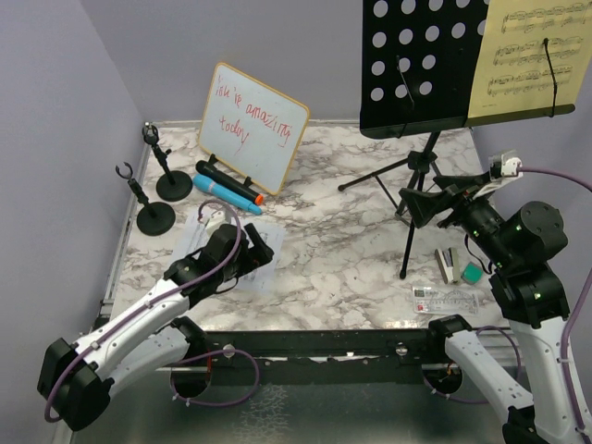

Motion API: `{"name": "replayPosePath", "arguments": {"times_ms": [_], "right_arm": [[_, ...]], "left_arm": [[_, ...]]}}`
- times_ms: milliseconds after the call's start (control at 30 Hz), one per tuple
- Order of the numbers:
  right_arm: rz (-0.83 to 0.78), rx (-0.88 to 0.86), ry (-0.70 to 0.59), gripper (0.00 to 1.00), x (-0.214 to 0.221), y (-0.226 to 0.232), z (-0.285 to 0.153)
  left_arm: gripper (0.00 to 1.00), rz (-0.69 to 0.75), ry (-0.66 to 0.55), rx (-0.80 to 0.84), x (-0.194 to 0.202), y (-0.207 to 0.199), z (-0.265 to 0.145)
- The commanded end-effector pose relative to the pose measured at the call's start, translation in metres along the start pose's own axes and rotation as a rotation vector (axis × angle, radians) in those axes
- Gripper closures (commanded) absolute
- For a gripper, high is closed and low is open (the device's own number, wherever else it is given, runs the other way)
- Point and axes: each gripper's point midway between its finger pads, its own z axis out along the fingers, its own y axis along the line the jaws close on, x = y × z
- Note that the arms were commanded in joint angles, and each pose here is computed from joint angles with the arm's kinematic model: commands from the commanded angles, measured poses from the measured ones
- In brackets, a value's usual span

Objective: Pack up the instrument practice props
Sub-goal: Place the sheet music at the center of the board, then adjust the music stand at the center of the board.

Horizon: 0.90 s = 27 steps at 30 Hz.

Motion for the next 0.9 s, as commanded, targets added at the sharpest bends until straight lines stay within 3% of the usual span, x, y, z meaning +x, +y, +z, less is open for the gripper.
{"name": "replayPosePath", "arguments": {"times_ms": [0, 267, 367, 400, 533, 867], "right_arm": [[-0.021, 0.059, 0.101, 0.0, 0.027, -0.01, -0.019], [0.051, 0.067, 0.261, 0.0, 0.081, -0.018, -0.014], [0.079, 0.121, 0.289, 0.19, 0.098, -0.032, -0.005], [0.079, 0.143, 0.291, 0.21, 0.103, -0.038, -0.001], [0.071, 0.27, 0.247, 0.2, 0.116, -0.07, 0.015], [-0.042, 0.474, 0.231, 0.18, 0.122, -0.128, 0.04]], "left_arm": [[0.01, 0.347, -0.093, 0.188, -0.032, -0.053, 0.002], [0.01, 0.608, -0.18, 0.274, -0.068, -0.101, 0.001], [0.01, 0.646, -0.202, 0.312, -0.08, -0.111, -0.003], [0.01, 0.647, -0.202, 0.326, -0.086, -0.112, -0.006], [0.01, 0.6, -0.24, 0.352, -0.11, -0.094, -0.017], [0.01, 0.669, -0.28, 0.322, -0.111, -0.084, -0.033]]}}
